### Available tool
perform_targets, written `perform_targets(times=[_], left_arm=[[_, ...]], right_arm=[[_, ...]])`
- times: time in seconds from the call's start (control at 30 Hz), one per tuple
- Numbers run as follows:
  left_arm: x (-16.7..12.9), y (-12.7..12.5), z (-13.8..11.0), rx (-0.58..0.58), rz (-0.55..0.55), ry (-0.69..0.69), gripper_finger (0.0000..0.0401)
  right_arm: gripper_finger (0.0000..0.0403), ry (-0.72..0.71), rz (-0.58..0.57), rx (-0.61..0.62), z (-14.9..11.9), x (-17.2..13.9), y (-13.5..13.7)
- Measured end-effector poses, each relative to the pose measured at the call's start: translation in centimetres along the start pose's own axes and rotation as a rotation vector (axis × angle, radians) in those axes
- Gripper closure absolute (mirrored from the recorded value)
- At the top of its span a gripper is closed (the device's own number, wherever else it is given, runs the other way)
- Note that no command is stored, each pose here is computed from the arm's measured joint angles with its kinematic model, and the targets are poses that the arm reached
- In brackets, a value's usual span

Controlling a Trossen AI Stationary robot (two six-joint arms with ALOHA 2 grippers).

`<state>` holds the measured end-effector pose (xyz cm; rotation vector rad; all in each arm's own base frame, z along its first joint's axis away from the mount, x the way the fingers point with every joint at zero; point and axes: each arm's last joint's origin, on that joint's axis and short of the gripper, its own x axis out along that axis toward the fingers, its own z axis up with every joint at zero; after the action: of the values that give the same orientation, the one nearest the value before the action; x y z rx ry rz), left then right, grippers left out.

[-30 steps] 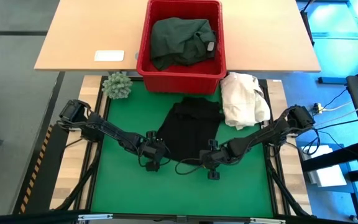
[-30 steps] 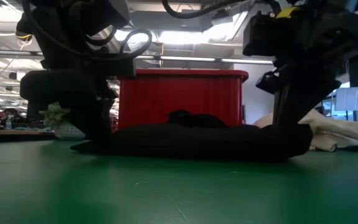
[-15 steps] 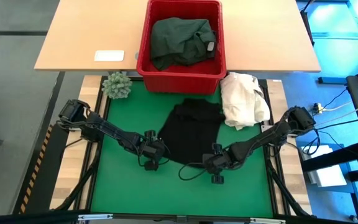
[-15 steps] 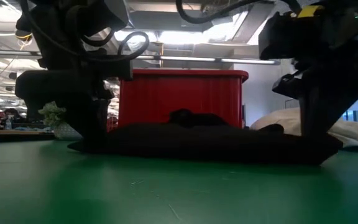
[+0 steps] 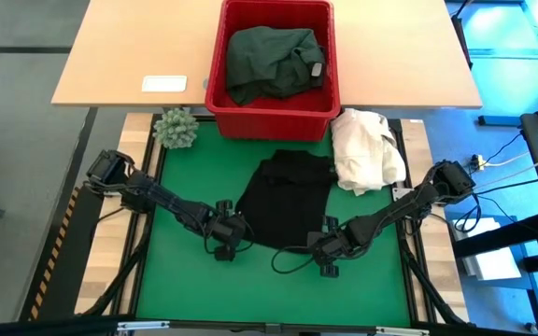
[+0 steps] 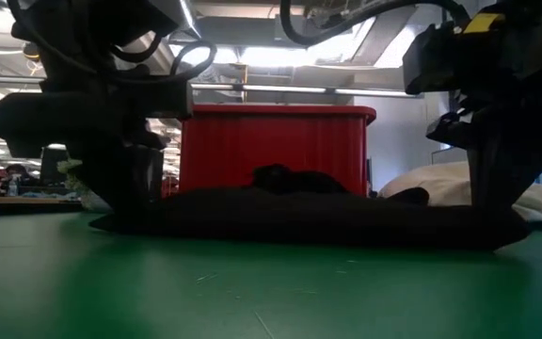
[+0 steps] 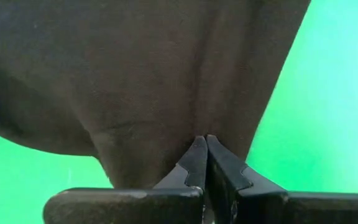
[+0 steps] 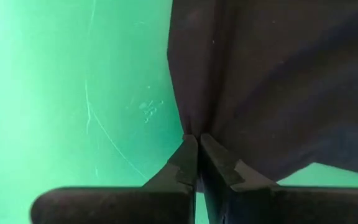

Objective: Fold laundry
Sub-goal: Fold the black shirt

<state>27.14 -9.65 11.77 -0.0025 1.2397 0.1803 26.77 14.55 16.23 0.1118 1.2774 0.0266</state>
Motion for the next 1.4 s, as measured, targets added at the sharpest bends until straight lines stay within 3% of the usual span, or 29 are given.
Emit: perform_targets(times=[0.57,1.2,1.4], left_arm=[[-1.7,0.2,-1.2,-0.019,0.005,0.07,0.0401],[-3.0,0.4,-1.3,-0.025,-0.019,0.055,0.0401],[-4.0,1.0,-1.8,-0.058,0.03,0.11,0.0401]], right_arm=[[0.0394,0.093,-0.006,0.014,-0.8,0.0,-0.3],[0.0393,0.039,-0.04,-0.032,-0.5,0.0,-0.3],[0.0393,0.039,-0.056,-0.038,-0.5,0.0,-0.4]])
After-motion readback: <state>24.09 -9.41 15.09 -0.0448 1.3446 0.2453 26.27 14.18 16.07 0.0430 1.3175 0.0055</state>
